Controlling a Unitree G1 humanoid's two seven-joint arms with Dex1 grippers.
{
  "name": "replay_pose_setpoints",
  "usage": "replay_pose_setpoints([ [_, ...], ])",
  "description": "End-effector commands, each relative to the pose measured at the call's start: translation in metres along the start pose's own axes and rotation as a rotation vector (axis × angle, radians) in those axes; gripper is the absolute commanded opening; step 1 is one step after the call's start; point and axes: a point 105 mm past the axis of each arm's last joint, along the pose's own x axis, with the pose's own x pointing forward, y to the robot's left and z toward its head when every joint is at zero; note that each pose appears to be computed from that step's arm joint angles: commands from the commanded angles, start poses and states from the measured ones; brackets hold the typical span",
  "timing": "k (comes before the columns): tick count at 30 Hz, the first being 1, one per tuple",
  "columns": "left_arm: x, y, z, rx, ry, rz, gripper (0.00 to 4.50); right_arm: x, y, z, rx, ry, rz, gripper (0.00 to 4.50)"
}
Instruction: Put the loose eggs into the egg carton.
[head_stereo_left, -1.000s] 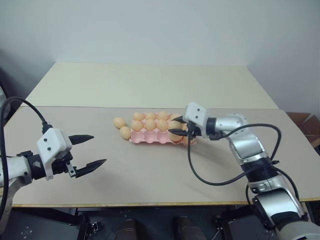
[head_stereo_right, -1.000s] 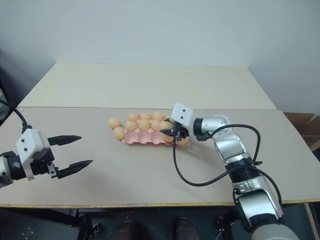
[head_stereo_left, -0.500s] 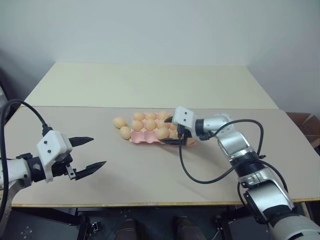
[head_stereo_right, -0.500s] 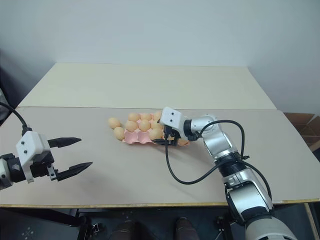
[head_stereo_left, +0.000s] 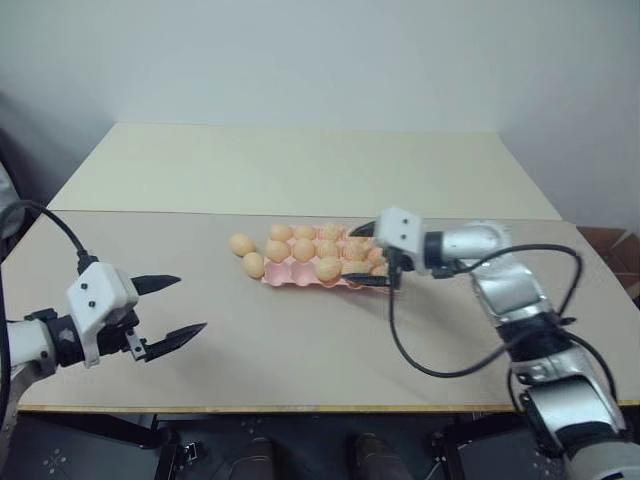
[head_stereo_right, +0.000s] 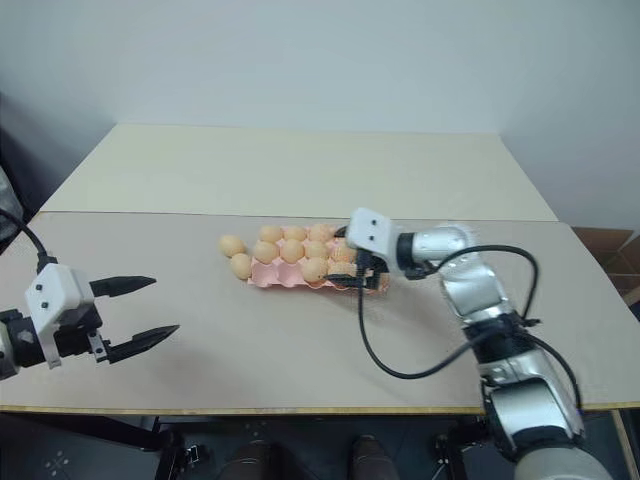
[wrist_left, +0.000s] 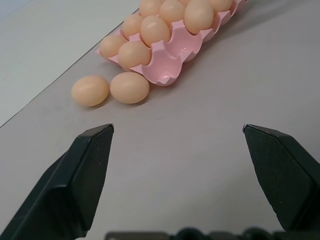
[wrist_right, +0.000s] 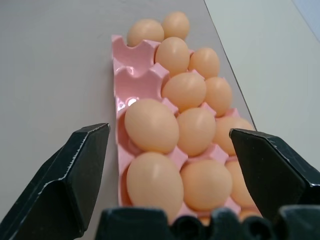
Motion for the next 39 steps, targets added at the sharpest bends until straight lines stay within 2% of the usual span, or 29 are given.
replay_pose_setpoints([
  [1,-0.018,0.014,0.000,0.005,-0.015,0.108,4.50,-0.033,0.002,0.010,-0.003,-0.006,-0.006,4.45],
  [6,-0.047,0.021,-0.011,-0.016,0.029,0.206,4.50,-0.065,0.018,-0.006,0.064,0.076,-0.024,4.45],
  [11,-0.050,0.025,-0.016,-0.020,0.039,0.221,4.50,-0.072,0.028,-0.011,0.110,0.102,-0.025,4.45],
  [16,-0.029,0.031,-0.020,-0.033,0.002,0.224,4.50,-0.071,0.023,-0.013,0.121,0.109,-0.068,4.45],
  [19,-0.010,0.038,-0.021,-0.062,-0.070,0.221,4.50,-0.069,0.021,-0.015,0.125,0.111,-0.087,4.45],
  [24,0.021,0.038,-0.021,-0.131,-0.194,0.108,4.50,-0.066,0.019,-0.014,0.132,0.103,-0.114,4.45],
  [28,0.041,0.045,-0.031,-0.091,-0.163,0.034,4.50,-0.066,0.019,-0.014,0.129,0.107,-0.132,4.45],
  [31,0.061,0.064,-0.034,-0.080,-0.151,0.053,4.50,-0.067,0.018,-0.013,0.132,0.105,-0.153,4.45],
  [39,0.107,0.096,-0.026,-0.097,-0.201,0.103,4.50,-0.068,0.022,-0.013,0.146,0.115,-0.191,4.45],
])
